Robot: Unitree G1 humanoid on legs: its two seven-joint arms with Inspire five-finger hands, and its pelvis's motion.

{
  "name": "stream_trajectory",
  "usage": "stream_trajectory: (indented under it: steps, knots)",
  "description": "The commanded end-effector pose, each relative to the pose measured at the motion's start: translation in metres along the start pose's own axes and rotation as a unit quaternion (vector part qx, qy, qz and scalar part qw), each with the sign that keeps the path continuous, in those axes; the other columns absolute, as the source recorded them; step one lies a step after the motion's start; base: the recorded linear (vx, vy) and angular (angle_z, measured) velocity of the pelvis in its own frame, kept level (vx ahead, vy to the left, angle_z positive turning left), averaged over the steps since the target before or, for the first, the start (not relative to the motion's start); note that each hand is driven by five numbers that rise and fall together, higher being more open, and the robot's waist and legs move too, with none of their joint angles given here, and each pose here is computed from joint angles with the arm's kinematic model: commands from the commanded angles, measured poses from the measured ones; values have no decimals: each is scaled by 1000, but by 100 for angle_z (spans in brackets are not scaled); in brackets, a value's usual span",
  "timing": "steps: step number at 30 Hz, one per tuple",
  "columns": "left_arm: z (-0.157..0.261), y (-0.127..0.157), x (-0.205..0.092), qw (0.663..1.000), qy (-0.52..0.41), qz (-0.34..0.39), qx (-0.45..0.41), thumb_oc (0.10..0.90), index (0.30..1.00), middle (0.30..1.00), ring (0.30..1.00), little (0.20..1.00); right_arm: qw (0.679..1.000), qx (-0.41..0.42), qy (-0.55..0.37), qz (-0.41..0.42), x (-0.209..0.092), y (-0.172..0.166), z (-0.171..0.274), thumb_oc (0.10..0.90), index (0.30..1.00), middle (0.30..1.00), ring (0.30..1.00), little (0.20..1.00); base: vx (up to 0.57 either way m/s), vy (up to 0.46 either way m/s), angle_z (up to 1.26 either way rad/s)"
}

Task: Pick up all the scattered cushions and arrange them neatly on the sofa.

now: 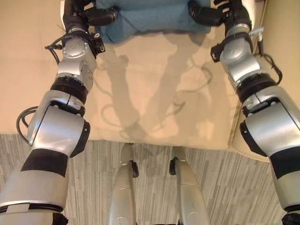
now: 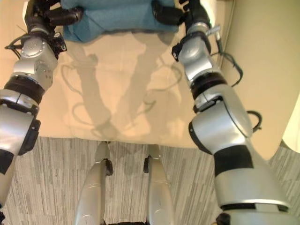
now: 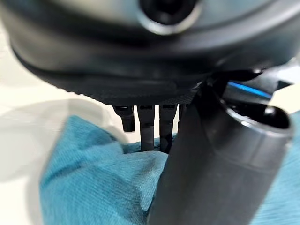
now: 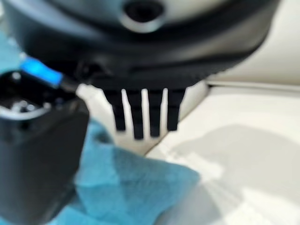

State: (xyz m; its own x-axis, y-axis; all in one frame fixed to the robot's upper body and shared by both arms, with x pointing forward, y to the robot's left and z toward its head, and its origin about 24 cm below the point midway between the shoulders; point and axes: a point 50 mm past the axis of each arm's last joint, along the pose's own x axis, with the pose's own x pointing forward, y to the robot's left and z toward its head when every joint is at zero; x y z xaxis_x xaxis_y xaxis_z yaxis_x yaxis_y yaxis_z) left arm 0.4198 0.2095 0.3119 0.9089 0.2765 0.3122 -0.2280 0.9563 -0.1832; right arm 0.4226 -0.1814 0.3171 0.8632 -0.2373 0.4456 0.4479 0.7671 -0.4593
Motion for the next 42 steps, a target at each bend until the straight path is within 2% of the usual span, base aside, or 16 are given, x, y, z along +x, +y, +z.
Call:
stream_trajectory:
  steps: [1, 5, 6, 9, 17, 18, 20, 21, 22, 23, 26, 30, 33, 37, 40, 42]
  knots:
    - [30, 40, -1, 990, -106, 60, -76, 800, 900, 900, 900, 900, 993, 69, 4, -91, 2, -51, -24, 800, 900, 900, 900, 900, 16, -36, 5]
    - [17, 54, -15, 982, -135, 52, -121, 800, 900, 900, 900, 900, 988, 111, 1, -106, -13, -55, -53, 800, 900, 900, 900, 900, 34, -32, 10]
    - [2, 77, -23, 978, -136, 81, -139, 800, 900, 900, 900, 900, 986, 123, -3, -110, -23, -56, -68, 800, 900, 900, 900, 900, 54, -19, 8]
    - [-23, 93, -27, 974, -97, 106, -178, 800, 900, 900, 900, 900, 987, 119, 9, -103, -34, -52, -87, 800, 900, 900, 900, 900, 53, -5, 9]
    - [-105, 163, -63, 982, 51, 167, -73, 800, 900, 900, 900, 900, 992, 105, 35, -67, -64, -46, -128, 800, 900, 900, 900, 900, 16, -3, -2]
    - [-154, 199, -104, 962, 140, 228, -55, 800, 900, 900, 900, 900, 991, 102, 44, -71, -83, -54, -148, 800, 900, 900, 900, 900, 80, -1, -3]
    - [-173, 213, -125, 949, 171, 256, -63, 800, 900, 900, 900, 900, 989, 107, 58, -83, -94, -58, -161, 800, 900, 900, 900, 900, 121, 9, -7]
    - [-219, 239, -188, 907, 253, 327, -82, 800, 900, 900, 900, 900, 979, 132, 117, -98, -127, -64, -198, 800, 900, 900, 900, 900, 127, 19, -12]
    - [-219, 239, -189, 907, 253, 328, -82, 800, 900, 900, 900, 900, 979, 132, 118, -98, -127, -64, -198, 800, 900, 900, 900, 900, 262, 31, -15]
    - [-244, 256, -244, 883, 316, 344, -46, 800, 900, 900, 900, 900, 978, 81, 171, -91, -162, -77, -232, 800, 900, 900, 900, 900, 190, 31, -12]
    - [-264, 279, -333, 830, 437, 343, 49, 800, 900, 900, 900, 900, 967, -10, 245, -70, -218, -105, -271, 800, 900, 900, 900, 900, 162, 83, 2]
    - [-272, 286, -443, 725, 591, 326, 134, 800, 900, 900, 900, 900, 935, -19, 355, -11, -299, -95, -303, 800, 900, 900, 900, 900, 85, 144, -5]
    - [-270, 278, -497, 660, 671, 300, 157, 800, 900, 900, 900, 900, 902, 8, 432, 11, -355, -79, -315, 800, 900, 900, 900, 900, 25, 198, -3]
    - [-279, 258, -514, 644, 706, 230, 183, 800, 900, 900, 900, 900, 856, 36, 515, 37, -409, -55, -322, 800, 900, 900, 900, 900, -126, 192, 4]
    - [-302, 225, -493, 669, 705, 112, 209, 800, 900, 900, 900, 900, 824, 56, 559, 71, -423, -24, -327, 800, 900, 900, 900, 900, -442, 157, -33]
    - [-306, 219, -484, 675, 700, 87, 218, 800, 900, 900, 900, 900, 812, 60, 574, 81, -429, -16, -328, 800, 900, 900, 900, 900, -412, 155, -40]
